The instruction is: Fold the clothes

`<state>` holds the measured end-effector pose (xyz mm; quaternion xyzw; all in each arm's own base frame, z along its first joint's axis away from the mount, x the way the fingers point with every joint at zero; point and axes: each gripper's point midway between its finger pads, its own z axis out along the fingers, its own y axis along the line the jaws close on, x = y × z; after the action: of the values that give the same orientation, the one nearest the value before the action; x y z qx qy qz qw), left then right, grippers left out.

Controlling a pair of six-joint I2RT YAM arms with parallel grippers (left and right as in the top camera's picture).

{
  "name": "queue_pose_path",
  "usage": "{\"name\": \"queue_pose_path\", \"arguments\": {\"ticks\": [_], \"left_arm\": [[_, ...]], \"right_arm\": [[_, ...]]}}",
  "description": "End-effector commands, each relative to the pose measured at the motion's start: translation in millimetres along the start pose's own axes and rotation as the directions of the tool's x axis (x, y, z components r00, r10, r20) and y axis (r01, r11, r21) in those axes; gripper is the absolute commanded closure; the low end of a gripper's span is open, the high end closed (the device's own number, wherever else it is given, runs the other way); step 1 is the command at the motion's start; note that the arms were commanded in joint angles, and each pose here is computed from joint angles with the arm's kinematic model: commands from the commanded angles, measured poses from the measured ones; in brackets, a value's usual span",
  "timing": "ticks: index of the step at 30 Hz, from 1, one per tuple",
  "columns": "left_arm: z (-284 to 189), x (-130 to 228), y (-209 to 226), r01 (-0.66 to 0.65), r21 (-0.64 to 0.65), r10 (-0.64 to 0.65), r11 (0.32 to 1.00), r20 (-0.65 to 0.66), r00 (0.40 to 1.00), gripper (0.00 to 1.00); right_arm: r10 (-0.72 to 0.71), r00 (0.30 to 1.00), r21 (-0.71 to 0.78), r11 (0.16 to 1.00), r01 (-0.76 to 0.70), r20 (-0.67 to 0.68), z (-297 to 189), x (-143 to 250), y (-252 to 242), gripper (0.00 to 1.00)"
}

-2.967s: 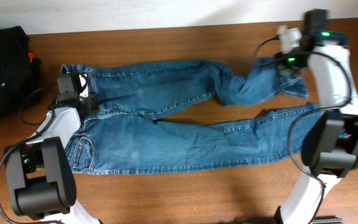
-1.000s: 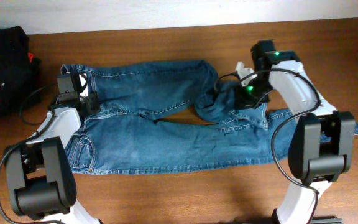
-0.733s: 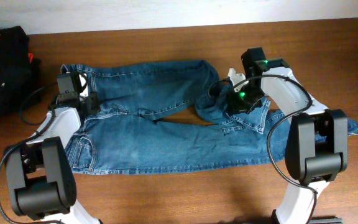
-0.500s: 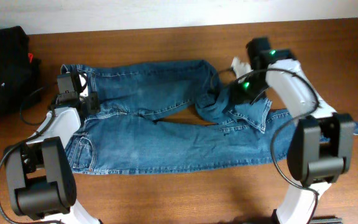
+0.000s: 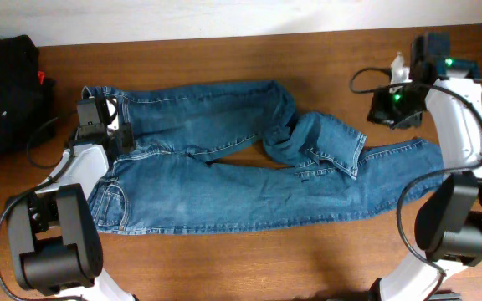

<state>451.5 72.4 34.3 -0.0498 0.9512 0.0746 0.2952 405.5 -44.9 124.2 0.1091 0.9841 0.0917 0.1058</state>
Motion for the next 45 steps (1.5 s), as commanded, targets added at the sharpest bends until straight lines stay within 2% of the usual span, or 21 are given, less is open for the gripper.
{"name": "queue_pose_path", "arguments": {"ticks": [1,6,17,28,32,37,41,45], "left_arm": [[3.1,1.4,-2.5,0.011,0.014,-0.011,1.000,-0.005,1.000,0.39],[3.1,1.5,-2.5,0.011,0.014,-0.011,1.000,-0.006,1.000,0.39],[3.1,1.5,-2.7,0.011,0.015,-0.011,1.000,-0.006,1.000,0.39],[3.1,1.4,-2.6,0.011,0.015,-0.011,1.000,-0.005,1.000,0.39],[3.1,1.5,-2.7,0.011,0.015,-0.011,1.000,-0.006,1.000,0.38],[2.8,-0.9,-10.4,0.011,0.060,-0.012,0.998,0.004,1.000,0.38],[2.8,-1.4,-9.9,0.011,0.058,-0.012,0.998,0.007,1.000,0.38],[2.8,-1.4,-9.5,0.011,0.055,-0.011,0.998,0.007,1.000,0.38]], "right_arm": [[0.011,0.998,-0.008,1.000,-0.012,-0.068,23.4,17.2,1.2,0.96],[0.006,0.994,-0.036,0.999,-0.010,-0.113,41.9,34.7,8.6,0.96],[-0.015,0.999,-0.244,0.970,0.006,-0.038,82.1,37.3,34.6,0.96],[-0.065,0.998,-0.250,0.966,0.060,-0.013,118.5,53.0,42.0,0.96],[-0.079,0.997,-0.194,0.978,0.074,-0.015,130.4,53.1,36.0,0.96],[-0.081,0.997,0.024,0.996,0.081,-0.007,139.8,48.6,-0.8,0.96],[-0.077,0.996,0.157,0.985,0.069,0.050,134.6,31.2,-26.6,0.96],[-0.060,0.990,0.199,0.980,0.034,0.127,124.9,7.7,-43.5,0.96]]}}
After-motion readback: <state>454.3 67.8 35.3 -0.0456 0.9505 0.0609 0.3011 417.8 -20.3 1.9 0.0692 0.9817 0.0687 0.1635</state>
